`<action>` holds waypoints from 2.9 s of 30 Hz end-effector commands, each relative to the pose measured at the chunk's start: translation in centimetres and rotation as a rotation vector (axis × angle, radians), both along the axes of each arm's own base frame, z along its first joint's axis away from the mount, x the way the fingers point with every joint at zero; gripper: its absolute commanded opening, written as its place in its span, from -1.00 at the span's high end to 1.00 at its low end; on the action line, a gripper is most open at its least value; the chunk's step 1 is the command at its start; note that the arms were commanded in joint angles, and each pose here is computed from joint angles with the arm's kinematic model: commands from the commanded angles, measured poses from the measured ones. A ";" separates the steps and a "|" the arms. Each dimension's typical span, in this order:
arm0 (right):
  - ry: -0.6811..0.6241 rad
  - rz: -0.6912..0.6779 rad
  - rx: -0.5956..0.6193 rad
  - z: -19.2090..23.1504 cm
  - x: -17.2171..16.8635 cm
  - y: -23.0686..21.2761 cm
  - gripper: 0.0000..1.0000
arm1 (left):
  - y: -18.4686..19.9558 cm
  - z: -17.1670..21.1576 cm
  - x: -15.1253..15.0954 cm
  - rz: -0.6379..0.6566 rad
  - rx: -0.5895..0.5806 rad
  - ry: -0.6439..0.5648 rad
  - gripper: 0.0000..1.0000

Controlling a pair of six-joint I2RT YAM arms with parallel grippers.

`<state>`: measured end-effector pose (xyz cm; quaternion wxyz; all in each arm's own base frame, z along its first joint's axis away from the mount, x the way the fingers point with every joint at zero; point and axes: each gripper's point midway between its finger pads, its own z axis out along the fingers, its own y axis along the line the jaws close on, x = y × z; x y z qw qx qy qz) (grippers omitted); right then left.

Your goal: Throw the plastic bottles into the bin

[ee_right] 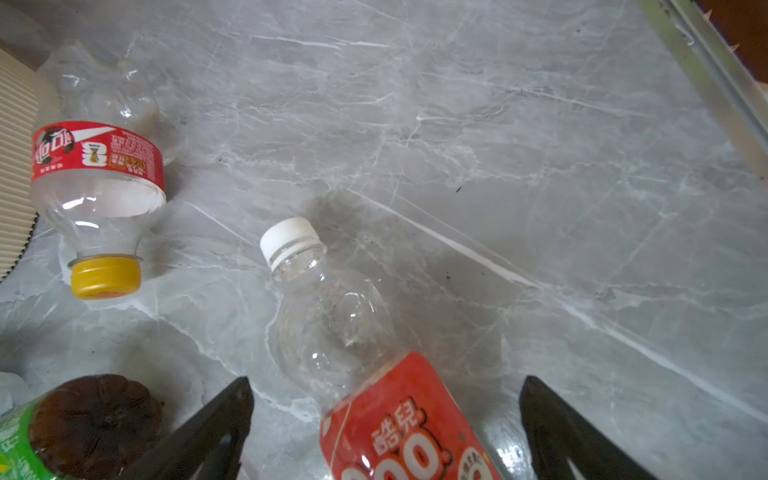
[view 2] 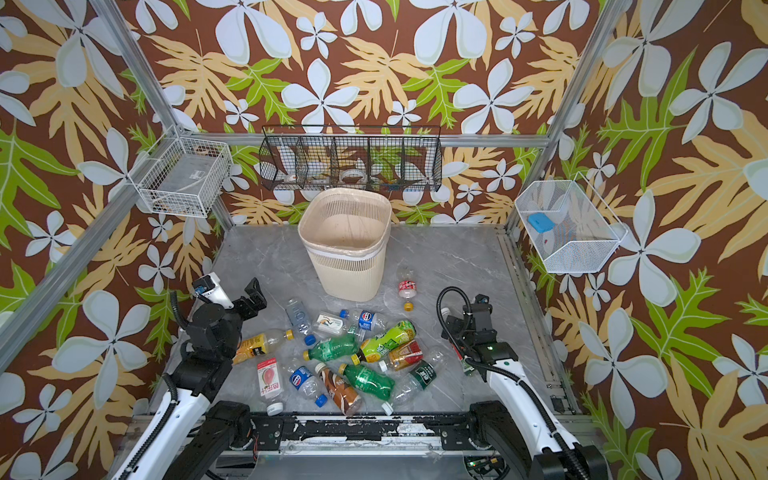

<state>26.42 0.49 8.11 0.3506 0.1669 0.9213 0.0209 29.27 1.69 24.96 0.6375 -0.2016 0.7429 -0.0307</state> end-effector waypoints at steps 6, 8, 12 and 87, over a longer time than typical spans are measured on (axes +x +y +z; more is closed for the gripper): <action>0.079 0.021 0.000 -2.2 0.3 0.5 -0.82 | 0.1 0.1 0.3 0.009 0.000 0.000 -0.99; 0.098 0.033 0.007 -2.6 0.6 0.7 -0.76 | 0.2 0.0 0.2 0.015 0.000 0.002 -0.99; 0.133 0.045 -0.003 -3.2 1.5 0.9 -0.68 | 0.3 -0.2 0.3 0.021 0.004 0.009 -0.99; -0.647 0.741 -0.112 30.8 25.0 32.1 -0.59 | 0.2 -1.6 1.1 0.023 0.021 0.084 -0.99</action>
